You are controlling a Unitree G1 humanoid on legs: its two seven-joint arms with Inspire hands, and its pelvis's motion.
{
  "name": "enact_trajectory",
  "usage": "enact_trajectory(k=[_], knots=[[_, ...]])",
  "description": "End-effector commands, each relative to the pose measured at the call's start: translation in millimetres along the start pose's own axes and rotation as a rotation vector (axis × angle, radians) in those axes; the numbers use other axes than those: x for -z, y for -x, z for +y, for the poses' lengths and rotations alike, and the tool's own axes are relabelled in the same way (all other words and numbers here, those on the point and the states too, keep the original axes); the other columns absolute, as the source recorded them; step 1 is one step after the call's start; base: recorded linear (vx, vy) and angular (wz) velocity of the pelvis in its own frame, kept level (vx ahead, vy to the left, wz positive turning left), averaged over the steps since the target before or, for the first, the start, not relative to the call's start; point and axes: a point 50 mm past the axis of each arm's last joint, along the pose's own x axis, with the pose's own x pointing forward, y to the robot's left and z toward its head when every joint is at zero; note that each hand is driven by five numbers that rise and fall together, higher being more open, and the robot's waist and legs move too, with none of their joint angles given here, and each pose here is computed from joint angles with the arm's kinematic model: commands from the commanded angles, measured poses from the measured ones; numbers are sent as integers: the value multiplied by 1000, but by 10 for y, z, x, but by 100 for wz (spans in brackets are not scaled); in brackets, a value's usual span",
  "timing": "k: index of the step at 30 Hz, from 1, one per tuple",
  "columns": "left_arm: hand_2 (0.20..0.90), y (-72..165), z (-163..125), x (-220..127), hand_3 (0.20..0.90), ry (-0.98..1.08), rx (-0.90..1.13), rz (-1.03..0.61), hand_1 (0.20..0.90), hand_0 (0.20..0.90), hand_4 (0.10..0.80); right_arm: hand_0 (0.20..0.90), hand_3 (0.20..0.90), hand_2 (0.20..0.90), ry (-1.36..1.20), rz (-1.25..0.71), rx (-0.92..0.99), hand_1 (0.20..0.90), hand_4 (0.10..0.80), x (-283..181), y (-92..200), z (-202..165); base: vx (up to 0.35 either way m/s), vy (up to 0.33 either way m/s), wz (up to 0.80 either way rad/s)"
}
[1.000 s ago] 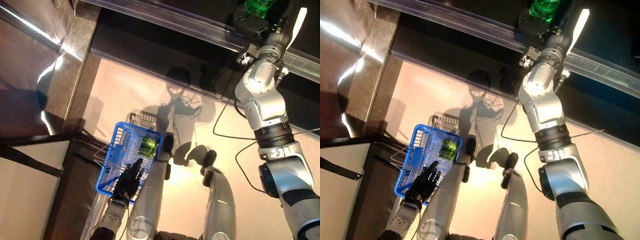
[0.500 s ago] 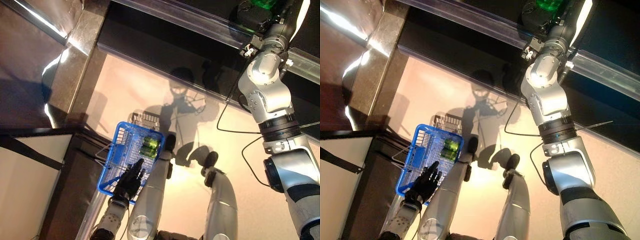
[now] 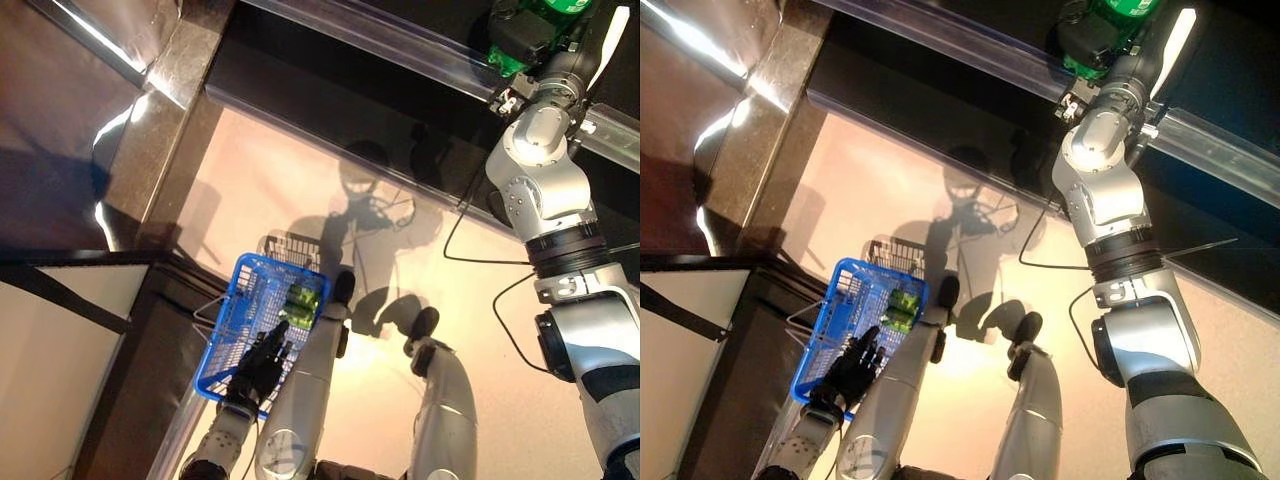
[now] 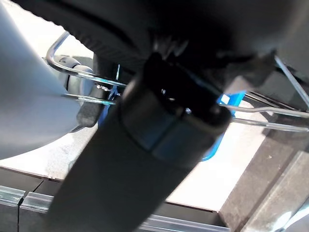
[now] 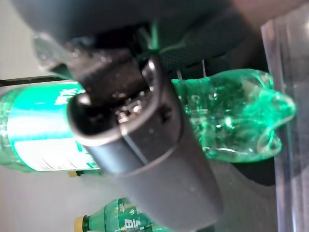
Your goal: Pick up the drink and place into the basket.
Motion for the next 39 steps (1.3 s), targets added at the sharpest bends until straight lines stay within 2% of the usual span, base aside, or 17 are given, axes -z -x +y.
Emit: enact_trajectory(k=[1, 9, 19, 21, 28, 35, 39], knots=[[300, 289, 207, 151, 200, -46, 68, 71, 300, 300, 100, 300, 200, 300, -134, -310, 28, 300, 100, -800, -127, -113, -50, -62, 0], [300, 292, 211, 76, 200, -55, 73, 38, 300, 300, 100, 300, 200, 300, -177, -394, 3, 300, 100, -910, -28, -128, -53, -64, 1], [300, 320, 102, -51, 200, -75, 154, -28, 300, 300, 100, 300, 200, 300, -144, -538, -155, 300, 100, -999, 342, -146, -45, -47, 2], [300, 331, 22, -85, 200, -81, 202, -55, 300, 300, 100, 300, 200, 300, -127, -559, -231, 300, 100, -950, 490, -133, -20, -39, -4], [300, 354, -197, -135, 200, -114, 326, -103, 300, 300, 100, 300, 200, 300, -146, -501, -435, 300, 100, -670, 801, -106, -25, -46, -8], [300, 425, -608, -183, 200, -136, 500, -155, 300, 300, 100, 300, 200, 300, -176, -385, -660, 300, 100, -284, 1236, -59, -28, -28, 4], [300, 430, -627, -186, 200, -138, 508, -155, 300, 300, 100, 300, 200, 300, -178, -379, -668, 300, 100, -265, 1255, -61, 1, -17, -16]])
